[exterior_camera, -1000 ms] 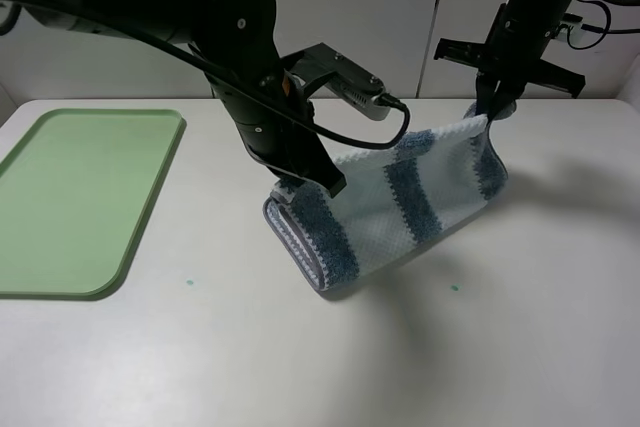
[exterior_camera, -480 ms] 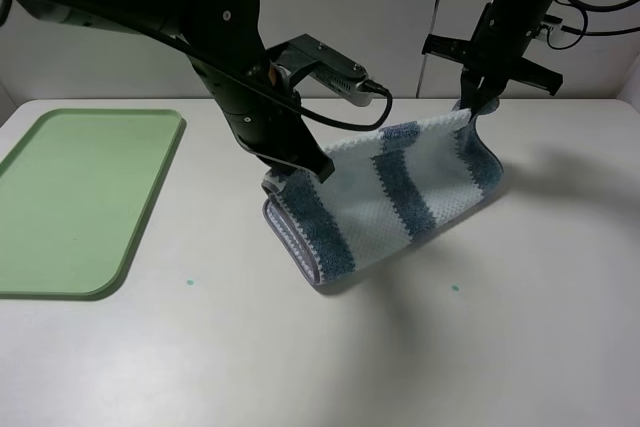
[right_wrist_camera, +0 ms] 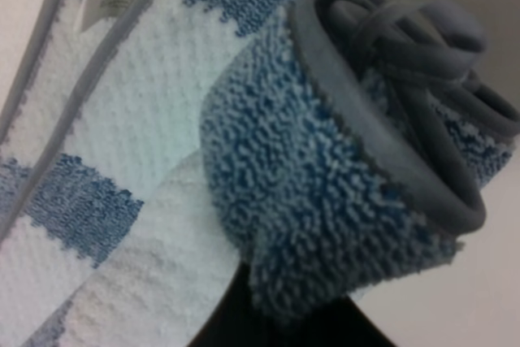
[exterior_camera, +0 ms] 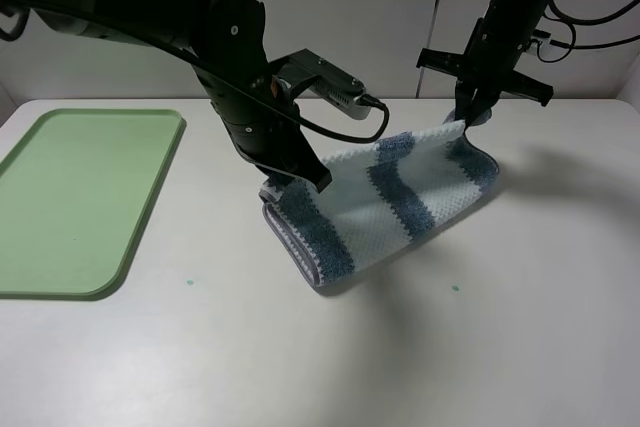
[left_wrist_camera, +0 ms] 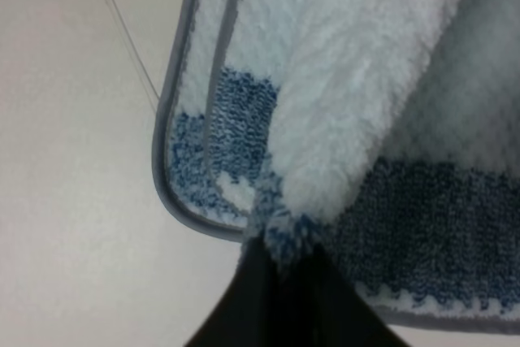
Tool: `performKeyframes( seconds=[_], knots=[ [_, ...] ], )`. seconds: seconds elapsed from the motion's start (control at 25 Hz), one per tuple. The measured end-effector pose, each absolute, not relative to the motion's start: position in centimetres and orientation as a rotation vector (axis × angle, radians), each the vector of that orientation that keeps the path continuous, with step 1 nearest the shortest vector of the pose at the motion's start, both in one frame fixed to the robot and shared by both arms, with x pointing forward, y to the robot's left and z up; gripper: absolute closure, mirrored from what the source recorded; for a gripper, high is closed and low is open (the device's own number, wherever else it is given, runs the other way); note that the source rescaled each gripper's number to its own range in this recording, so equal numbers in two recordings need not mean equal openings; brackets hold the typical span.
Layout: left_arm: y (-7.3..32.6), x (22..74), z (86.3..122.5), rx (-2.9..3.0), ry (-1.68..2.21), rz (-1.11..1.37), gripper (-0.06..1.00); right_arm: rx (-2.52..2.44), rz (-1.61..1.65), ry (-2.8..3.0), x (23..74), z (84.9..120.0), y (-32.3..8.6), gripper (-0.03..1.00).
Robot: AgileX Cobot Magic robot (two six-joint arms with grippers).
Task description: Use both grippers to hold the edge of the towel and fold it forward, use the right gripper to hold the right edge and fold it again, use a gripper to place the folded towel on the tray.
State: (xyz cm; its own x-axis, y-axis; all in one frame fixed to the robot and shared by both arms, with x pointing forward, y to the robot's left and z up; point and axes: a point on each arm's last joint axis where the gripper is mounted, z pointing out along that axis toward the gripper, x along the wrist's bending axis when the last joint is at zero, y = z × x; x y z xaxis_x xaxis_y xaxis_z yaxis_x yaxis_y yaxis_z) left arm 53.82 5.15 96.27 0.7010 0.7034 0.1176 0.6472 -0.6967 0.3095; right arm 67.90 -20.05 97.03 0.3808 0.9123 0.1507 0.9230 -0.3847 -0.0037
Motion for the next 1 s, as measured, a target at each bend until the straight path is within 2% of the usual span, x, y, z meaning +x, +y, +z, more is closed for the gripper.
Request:
performKeyframes(
  seconds=[0.08, 0.12, 0.2, 0.24, 0.28, 0.32, 0.4, 0.6, 1.0],
  knots=[
    [5.2, 53.8, 96.3, 2.667, 1.079, 0.333, 0.81, -2.543, -0.190, -1.705, 68.0, 97.0, -20.1, 0.96],
    [5.3, 53.8, 96.2, 2.674, 1.085, 0.331, 0.71, -2.550, -0.194, -1.717, 68.0, 97.0, -20.2, 0.92],
    [5.6, 53.8, 96.1, 2.689, 1.094, 0.327, 0.44, -2.565, -0.211, -1.734, 68.2, 97.2, -20.4, 0.66],
    [5.6, 53.8, 96.1, 2.684, 1.109, 0.326, 0.28, -2.570, -0.220, -1.738, 68.2, 97.3, -20.4, 0.42],
    [5.6, 53.9, 96.1, 2.681, 1.111, 0.329, 0.15, -2.573, -0.234, -1.743, 68.2, 97.5, -20.5, 0.26],
    [5.6, 53.9, 96.1, 2.676, 1.114, 0.330, 0.08, -2.577, -0.254, -1.745, 68.3, 97.8, -20.5, 0.14],
    [5.6, 53.9, 96.2, 2.669, 1.115, 0.332, 0.00, -2.579, -0.272, -1.748, 68.3, 98.2, -20.4, 0.03],
    [5.5, 54.0, 96.2, 2.665, 1.113, 0.334, -0.05, -2.577, -0.279, -1.753, 68.4, 98.3, -20.4, -0.03],
    [6.0, 53.5, 97.3, 2.683, 1.129, 0.328, -0.05, -2.524, -0.243, -1.816, 68.1, 98.3, -20.5, -0.03]
  ],
)
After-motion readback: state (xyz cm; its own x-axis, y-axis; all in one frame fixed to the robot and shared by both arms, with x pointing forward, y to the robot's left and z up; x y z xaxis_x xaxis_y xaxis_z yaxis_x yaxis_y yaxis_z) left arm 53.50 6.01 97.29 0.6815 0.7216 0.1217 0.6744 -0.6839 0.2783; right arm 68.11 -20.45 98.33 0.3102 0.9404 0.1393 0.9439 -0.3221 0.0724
